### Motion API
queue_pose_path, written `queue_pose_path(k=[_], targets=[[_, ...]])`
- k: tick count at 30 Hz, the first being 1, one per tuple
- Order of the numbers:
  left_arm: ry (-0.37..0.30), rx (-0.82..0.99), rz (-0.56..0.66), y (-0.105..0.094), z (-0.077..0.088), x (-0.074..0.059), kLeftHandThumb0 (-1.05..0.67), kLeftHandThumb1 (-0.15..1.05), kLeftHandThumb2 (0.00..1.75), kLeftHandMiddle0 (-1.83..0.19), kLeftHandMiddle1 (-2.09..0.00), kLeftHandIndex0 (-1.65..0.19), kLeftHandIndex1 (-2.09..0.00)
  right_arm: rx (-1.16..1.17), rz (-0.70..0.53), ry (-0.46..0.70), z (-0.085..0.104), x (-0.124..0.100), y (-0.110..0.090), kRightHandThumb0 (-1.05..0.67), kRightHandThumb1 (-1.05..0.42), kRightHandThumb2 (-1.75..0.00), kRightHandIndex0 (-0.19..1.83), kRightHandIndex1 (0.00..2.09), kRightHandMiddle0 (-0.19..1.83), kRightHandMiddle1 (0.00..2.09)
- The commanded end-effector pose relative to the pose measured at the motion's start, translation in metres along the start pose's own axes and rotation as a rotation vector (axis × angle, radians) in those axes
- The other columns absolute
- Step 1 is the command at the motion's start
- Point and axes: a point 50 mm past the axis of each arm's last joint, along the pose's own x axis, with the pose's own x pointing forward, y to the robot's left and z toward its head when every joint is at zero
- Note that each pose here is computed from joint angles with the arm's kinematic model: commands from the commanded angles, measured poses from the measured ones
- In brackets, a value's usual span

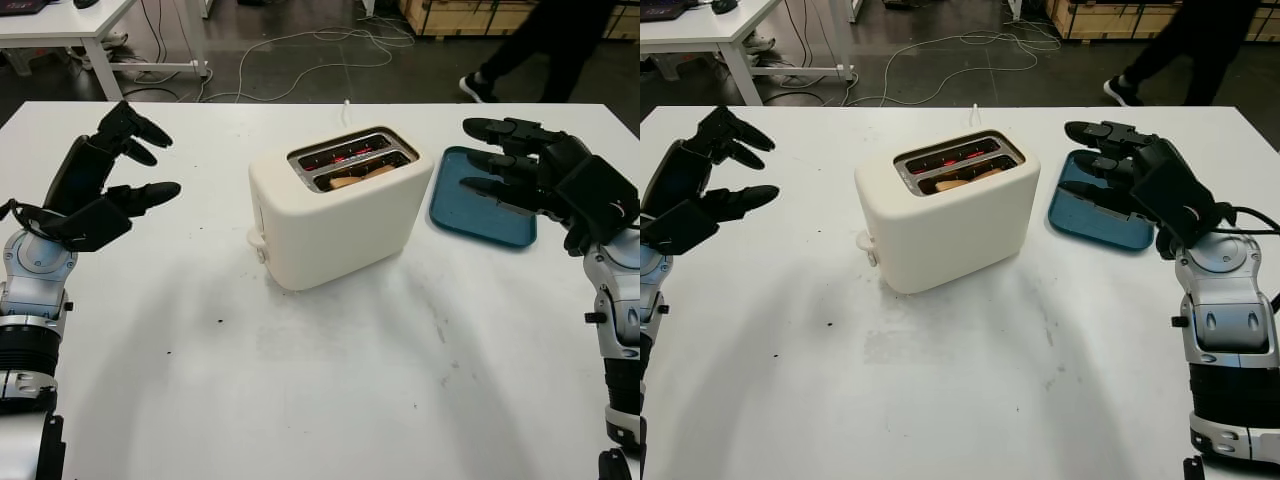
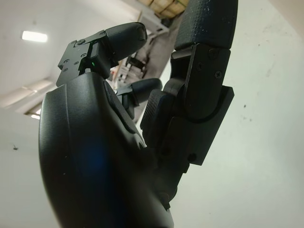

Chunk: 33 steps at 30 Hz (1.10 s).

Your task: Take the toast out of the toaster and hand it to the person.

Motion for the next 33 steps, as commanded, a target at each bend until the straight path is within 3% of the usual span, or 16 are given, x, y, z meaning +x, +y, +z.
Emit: queue_pose_path(k=[1,33], targets=[[-0.002,0.010,0.009,0.0046,0.0006,-0.0015,-1.05,0.92,0.17,-0.15,-1.60,-0.10,-1.54,-0.024,-0.007,-0.030,0.0052,0.0002,-0.0011,-0.38,-0.88,0.00,0.54,0.03,0.52,0.01],[-0.013,0.005,0.013,0.0024,0.0007,-0.0017,-1.05,0.92,0.18,-0.15,-1.61,-0.08,-1.55,-0.020,-0.007,-0.022,0.0054,-0.0001,-0.0027,-0.38,-0.87,0.00,0.56,0.02,0.52,0.01]])
